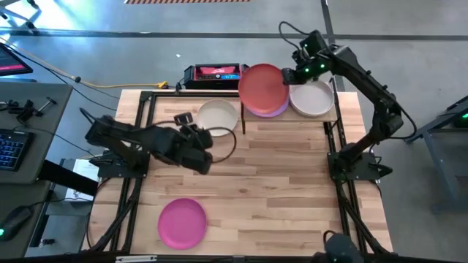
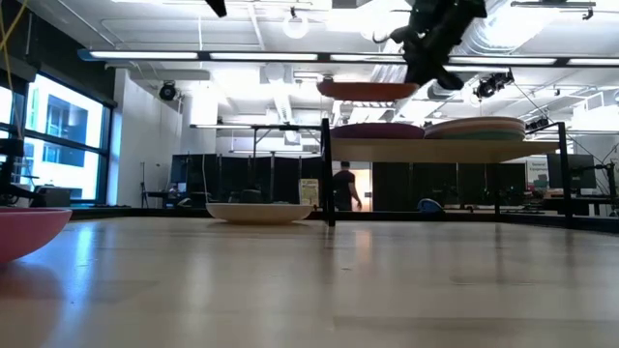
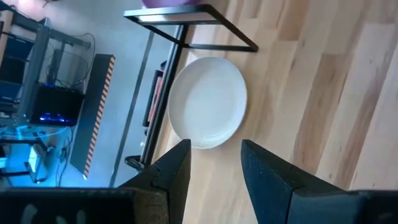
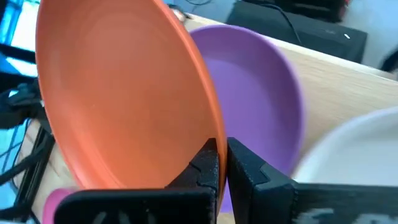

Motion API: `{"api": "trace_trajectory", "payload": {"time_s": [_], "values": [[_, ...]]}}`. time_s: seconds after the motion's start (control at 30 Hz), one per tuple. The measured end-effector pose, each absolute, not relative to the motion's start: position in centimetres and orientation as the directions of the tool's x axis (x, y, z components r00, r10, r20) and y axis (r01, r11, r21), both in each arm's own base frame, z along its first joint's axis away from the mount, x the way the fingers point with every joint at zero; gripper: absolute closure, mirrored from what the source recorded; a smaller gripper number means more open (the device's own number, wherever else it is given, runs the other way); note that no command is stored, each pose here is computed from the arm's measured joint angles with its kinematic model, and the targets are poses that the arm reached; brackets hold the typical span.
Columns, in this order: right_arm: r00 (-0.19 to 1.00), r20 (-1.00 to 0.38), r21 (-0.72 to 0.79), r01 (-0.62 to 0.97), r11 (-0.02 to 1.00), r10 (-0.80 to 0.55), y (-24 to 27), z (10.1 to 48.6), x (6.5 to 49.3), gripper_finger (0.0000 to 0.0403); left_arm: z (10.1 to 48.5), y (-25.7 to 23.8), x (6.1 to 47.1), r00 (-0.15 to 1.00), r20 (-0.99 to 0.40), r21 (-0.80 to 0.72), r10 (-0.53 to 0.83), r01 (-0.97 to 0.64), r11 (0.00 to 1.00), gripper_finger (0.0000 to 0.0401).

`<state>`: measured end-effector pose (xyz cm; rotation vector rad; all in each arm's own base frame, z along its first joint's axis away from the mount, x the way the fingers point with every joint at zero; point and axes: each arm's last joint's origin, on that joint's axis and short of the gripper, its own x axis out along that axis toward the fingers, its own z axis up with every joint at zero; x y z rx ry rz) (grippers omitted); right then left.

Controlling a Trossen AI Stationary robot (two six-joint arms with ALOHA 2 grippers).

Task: Place and stack plates onto a shelf
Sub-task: Stack the orange plate on top of the violet plate on the shelf

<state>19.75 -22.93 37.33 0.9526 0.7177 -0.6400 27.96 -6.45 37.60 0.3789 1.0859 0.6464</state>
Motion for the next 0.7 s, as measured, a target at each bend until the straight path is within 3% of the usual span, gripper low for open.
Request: {"api": "trace_trajectory", "payload": {"time_s": [0.3,0.7], "values": [[0.596,-0.778,0.528,0.791,0.31,-0.197,-24.8,37.0,17.6,0.0403,40.7,-3.5,24.9,0.341,-0.671,0.548,0.658,-0.368,0.751,0.027],[0.55,-0.826,0.507,0.82,0.266,-0.122,-26.1,34.4,19.5,0.0403,43.0,-1.1,21.7,0.363,-0.649,0.497,0.668,-0.462,0.734,0.027]]}}
